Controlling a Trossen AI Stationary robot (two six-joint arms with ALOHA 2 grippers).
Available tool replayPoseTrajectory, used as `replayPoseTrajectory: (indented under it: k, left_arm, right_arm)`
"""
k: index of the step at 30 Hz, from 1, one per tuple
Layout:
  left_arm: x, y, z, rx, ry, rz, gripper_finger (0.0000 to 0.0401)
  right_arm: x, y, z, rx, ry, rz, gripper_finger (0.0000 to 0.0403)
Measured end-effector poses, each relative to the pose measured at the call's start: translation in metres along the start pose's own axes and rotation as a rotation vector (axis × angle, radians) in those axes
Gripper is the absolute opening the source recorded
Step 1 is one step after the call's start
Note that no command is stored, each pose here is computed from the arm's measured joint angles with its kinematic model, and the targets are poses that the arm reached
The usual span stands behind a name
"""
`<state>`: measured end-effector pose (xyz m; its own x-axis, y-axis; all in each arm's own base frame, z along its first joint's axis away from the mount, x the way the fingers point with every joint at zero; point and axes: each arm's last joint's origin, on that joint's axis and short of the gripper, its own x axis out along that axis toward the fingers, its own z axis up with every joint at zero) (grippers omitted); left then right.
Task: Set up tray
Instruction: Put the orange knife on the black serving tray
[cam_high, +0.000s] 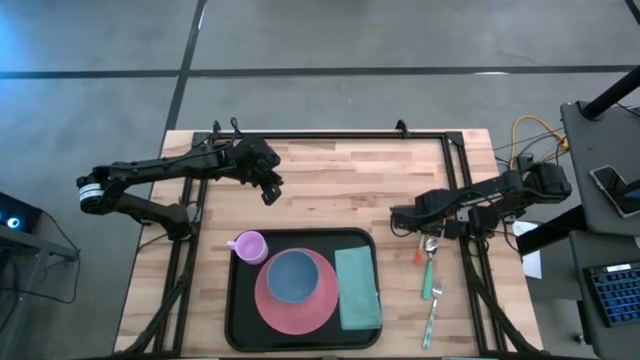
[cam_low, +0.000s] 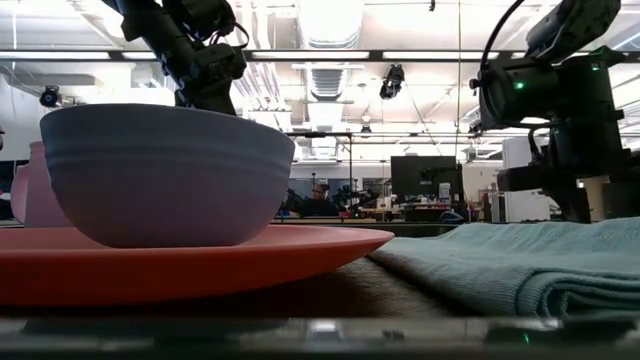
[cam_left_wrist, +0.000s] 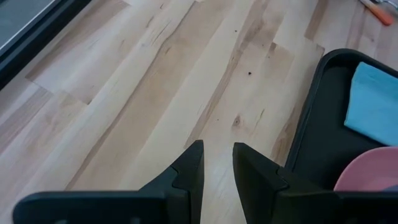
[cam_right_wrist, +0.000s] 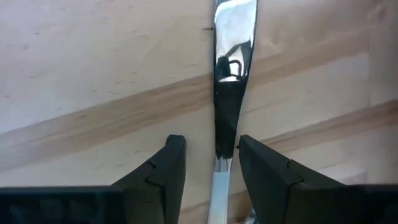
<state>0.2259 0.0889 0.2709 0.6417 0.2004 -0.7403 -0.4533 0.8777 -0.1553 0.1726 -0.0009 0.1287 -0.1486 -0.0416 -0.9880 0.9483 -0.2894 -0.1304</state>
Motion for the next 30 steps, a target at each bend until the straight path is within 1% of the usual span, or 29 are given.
replayPoseTrajectory:
  k: [4,11,13,19,22,24,26,30]
  left_arm:
    - [0.000,0.000,0.000,0.000,0.000,0.000,0.0066]
    - [0.000,0.000,0.000,0.008,0.000,0.002,0.0066]
    - [0.000,0.000,0.000,0.008,0.000,0.002,0.0066]
    - [0.000,0.000,0.000,0.008,0.000,0.002,0.0066]
    - [0.000,0.000,0.000,0.008,0.000,0.002,0.0066]
    - [0.000,0.000,0.000,0.008,0.000,0.002,0.0066]
    - [0.000,0.000,0.000,0.009,0.000,0.002,0.0066]
    - [0.000,0.000,0.000,0.008,-0.001,0.002,0.0066]
  right_arm:
    - [0.001,0.000,0.001,-0.064,-0.026,0.012,0.0124]
    - [0.002,0.004,0.000,-0.190,-0.026,0.059,0.0103]
    - [0.001,0.006,-0.001,-0.210,-0.025,0.073,0.0096]
    - [-0.001,0.009,-0.002,-0.214,-0.024,0.091,0.0078]
    - [-0.006,0.010,-0.002,-0.174,-0.026,0.073,0.0073]
    - [-0.009,0.009,-0.001,-0.143,-0.032,0.052,0.0073]
    - [-0.011,0.008,-0.001,-0.144,-0.044,0.045,0.0075]
    - [-0.019,0.013,-0.003,-0.163,-0.037,0.081,0.0081]
